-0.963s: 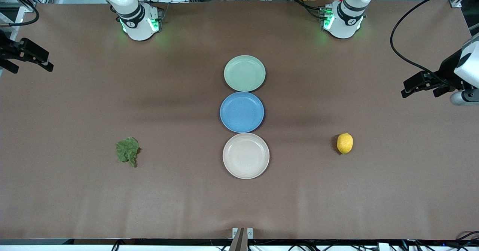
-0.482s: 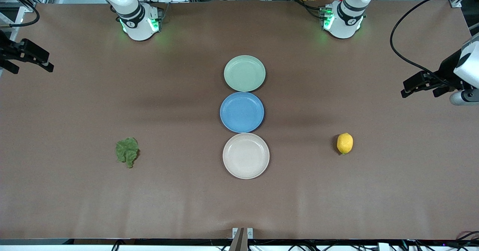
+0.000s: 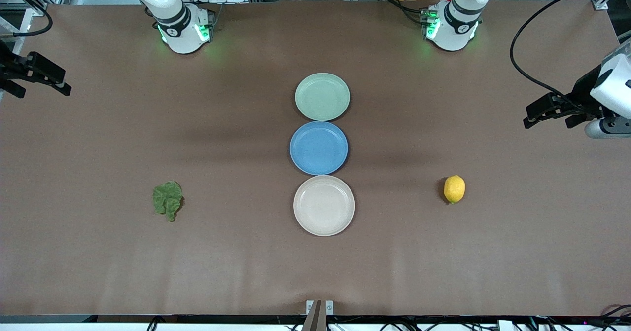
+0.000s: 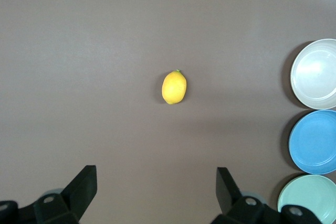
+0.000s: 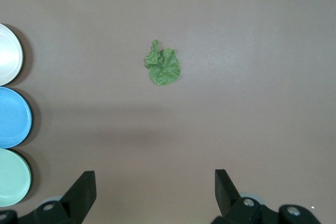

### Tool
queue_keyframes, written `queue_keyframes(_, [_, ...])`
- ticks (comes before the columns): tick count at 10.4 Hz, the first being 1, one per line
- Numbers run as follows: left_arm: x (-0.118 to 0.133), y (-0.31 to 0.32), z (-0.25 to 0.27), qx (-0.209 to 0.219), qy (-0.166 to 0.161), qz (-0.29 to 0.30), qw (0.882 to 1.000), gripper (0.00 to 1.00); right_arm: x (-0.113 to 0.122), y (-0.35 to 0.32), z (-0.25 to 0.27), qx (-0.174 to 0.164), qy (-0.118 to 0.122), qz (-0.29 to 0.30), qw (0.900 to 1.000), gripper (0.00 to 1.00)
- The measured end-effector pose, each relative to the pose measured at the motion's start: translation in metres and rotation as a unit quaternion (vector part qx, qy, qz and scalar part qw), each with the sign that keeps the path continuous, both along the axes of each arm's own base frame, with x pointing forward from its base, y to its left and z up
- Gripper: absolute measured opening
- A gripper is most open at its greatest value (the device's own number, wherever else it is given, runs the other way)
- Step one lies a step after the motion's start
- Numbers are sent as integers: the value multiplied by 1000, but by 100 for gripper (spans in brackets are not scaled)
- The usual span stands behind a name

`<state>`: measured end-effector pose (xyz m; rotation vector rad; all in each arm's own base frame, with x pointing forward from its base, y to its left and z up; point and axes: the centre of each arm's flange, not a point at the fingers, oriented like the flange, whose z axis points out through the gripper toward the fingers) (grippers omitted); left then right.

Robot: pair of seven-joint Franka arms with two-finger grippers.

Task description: Pick lemon and lettuce from plates

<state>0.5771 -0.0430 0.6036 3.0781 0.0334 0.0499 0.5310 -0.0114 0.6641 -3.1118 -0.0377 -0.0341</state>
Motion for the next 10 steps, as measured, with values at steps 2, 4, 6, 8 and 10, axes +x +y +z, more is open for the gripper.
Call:
queue_keyframes(2, [0, 0, 0, 2, 0, 0, 1000, 100, 0, 0, -1, 0, 1, 0, 1000, 100])
queue_keyframes(4, [0, 1, 0, 7, 0, 0, 1000, 100, 1, 0, -1, 0, 1, 0, 1000, 100])
queue_keyframes(6, [0, 3, 0, 17, 0, -1, 1000, 100, 1, 0, -2, 0, 2, 0, 1000, 100])
queue_keyframes(8, [-1, 1, 1, 24, -2, -4, 1000, 100, 1, 0, -2, 0, 2, 0, 1000, 100])
queue_keyframes(10, [-1, 0, 3, 24, -3, -6, 1000, 100, 1, 0, -2, 0, 2, 0, 1000, 100])
